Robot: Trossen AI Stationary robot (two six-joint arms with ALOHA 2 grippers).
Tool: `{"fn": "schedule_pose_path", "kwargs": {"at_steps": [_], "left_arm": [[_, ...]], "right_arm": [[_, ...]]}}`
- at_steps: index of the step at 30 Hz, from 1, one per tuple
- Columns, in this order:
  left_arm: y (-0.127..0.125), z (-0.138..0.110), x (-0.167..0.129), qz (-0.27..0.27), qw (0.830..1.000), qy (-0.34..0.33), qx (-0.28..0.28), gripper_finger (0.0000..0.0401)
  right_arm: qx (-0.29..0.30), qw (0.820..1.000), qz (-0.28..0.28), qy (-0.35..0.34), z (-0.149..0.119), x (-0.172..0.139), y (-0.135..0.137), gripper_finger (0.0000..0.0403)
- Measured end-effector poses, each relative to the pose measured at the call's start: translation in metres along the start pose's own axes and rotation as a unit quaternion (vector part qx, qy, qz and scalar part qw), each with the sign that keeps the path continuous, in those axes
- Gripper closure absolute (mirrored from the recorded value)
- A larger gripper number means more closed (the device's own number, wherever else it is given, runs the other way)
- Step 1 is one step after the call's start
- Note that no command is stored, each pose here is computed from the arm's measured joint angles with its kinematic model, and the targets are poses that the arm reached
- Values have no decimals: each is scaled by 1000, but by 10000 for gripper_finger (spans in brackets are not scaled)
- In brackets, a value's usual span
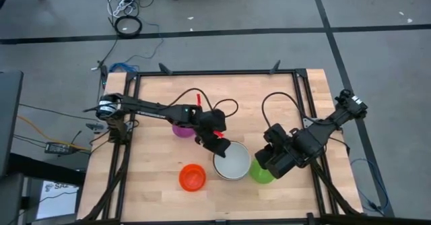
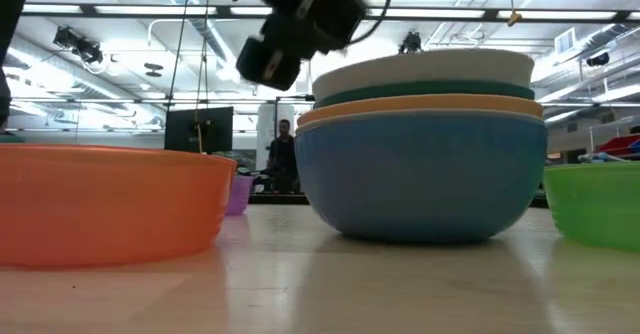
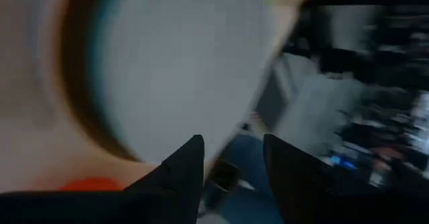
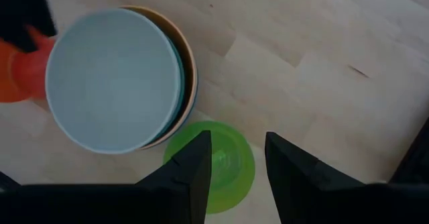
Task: Nest bowls inside each other
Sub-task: Stack the light green bowl on top of the white bowl
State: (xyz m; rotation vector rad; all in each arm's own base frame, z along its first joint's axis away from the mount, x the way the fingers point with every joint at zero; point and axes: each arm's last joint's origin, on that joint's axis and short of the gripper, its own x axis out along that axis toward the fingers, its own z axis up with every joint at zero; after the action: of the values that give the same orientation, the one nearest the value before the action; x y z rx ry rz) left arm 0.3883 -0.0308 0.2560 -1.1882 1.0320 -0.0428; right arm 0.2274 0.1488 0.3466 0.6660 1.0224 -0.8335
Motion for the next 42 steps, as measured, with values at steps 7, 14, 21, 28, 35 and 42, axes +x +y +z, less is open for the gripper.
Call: {"fn": "schedule_pose_path", "kwargs": {"at_steps": [7,14,21,28,35,42], "left_arm": [[-32,8,-30,-139,989,-40,28,238],[-37,2,-87,-131,986,-101,36,238],[-12,-25,-123,36,992,-120,31,238],[5,-49,-144,154,980,-122,11,238],[21,-66,-151,263,961,-85,-24,238],[32,-79,-156,356,933,-53,-25,238]], "right_arm": [[22,999,-9,22,-2,1,-2,276],[45,980,-88,173,-17,33,-9,278],[29,973,-95,210,-26,63,-10,261],[8,966,-132,221,-38,96,-23,243],[27,968,-53,243,-49,125,-15,244],[26,967,-65,245,-55,138,-23,246]]}}
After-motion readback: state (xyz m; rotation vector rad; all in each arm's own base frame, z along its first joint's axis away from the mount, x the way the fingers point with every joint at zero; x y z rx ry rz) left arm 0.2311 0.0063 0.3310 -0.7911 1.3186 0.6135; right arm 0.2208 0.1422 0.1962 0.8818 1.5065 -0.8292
